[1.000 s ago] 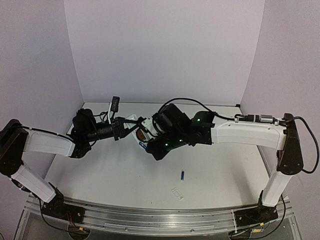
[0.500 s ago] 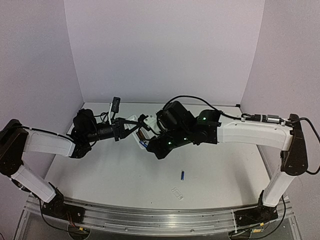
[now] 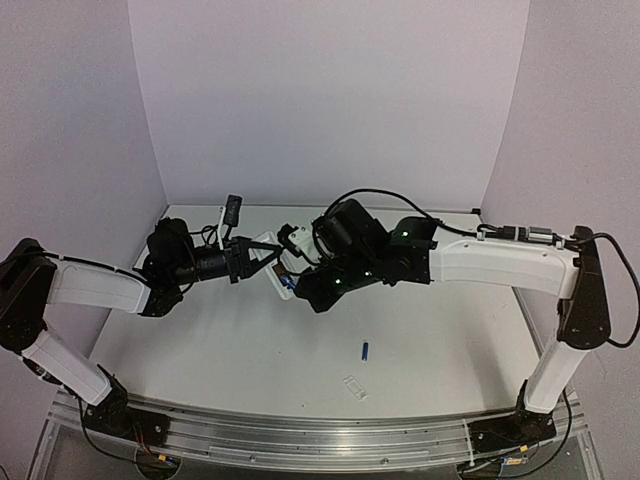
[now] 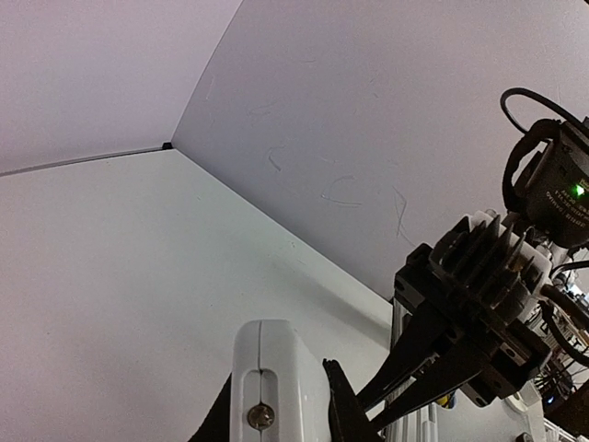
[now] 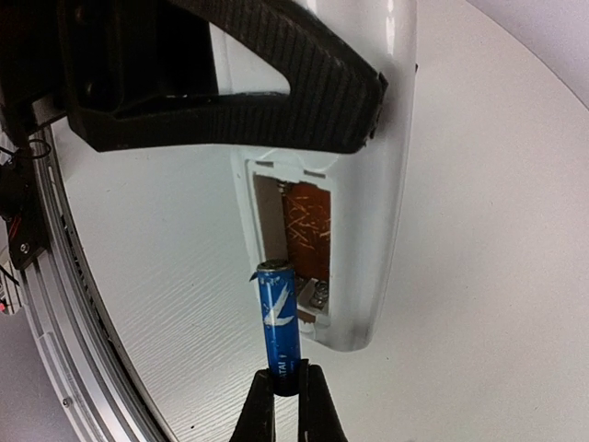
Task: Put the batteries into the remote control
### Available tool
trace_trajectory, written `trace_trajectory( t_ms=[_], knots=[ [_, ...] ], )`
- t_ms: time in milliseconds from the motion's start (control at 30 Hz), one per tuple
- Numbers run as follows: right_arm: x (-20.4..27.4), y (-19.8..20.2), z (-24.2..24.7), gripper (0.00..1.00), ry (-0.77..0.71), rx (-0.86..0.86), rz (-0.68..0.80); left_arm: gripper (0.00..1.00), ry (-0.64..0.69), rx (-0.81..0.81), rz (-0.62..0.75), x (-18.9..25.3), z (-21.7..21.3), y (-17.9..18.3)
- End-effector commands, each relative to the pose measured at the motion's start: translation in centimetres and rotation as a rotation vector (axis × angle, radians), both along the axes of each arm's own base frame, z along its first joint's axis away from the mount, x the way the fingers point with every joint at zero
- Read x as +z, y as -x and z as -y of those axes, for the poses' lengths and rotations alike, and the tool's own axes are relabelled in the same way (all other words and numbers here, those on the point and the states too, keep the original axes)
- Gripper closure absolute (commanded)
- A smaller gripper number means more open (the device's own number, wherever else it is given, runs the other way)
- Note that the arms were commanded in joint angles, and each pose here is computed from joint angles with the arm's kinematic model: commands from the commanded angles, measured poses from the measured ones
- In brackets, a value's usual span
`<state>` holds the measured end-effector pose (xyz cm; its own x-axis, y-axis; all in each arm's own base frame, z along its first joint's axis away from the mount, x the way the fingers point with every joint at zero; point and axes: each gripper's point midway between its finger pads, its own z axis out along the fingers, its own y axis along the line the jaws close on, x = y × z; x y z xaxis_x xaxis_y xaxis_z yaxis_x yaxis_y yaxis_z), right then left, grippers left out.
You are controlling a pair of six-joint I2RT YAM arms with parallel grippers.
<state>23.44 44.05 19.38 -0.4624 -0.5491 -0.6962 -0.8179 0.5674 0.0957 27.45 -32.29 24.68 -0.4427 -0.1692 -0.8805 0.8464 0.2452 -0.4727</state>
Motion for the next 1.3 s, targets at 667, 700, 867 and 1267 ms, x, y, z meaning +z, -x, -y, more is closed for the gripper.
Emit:
trace_trajectory(
  t_ms=[667,700,867,1267],
  knots=[
    [0.8,-3.8,-2.4,1.0,-0.031,-0.106,0.074,1.0,0.054,-0.03,-0.011,0.7,1.3,0.8],
    [1.0,-3.9,-2.5,1.0,-0.04,-0.108,0.075,1.0,0.059,-0.035,-0.016,0.7,1.3,0.9],
    [1.6,-4.5,-3.2,1.0,-0.079,-0.123,0.087,1.0,0.076,-0.056,-0.047,0.2,1.6,1.0],
    [2.2,-6.8,-5.7,1.0,-0.126,-0.133,0.153,1.0,0.139,-0.142,-0.111,0.7,2.5,2.2]
  ],
)
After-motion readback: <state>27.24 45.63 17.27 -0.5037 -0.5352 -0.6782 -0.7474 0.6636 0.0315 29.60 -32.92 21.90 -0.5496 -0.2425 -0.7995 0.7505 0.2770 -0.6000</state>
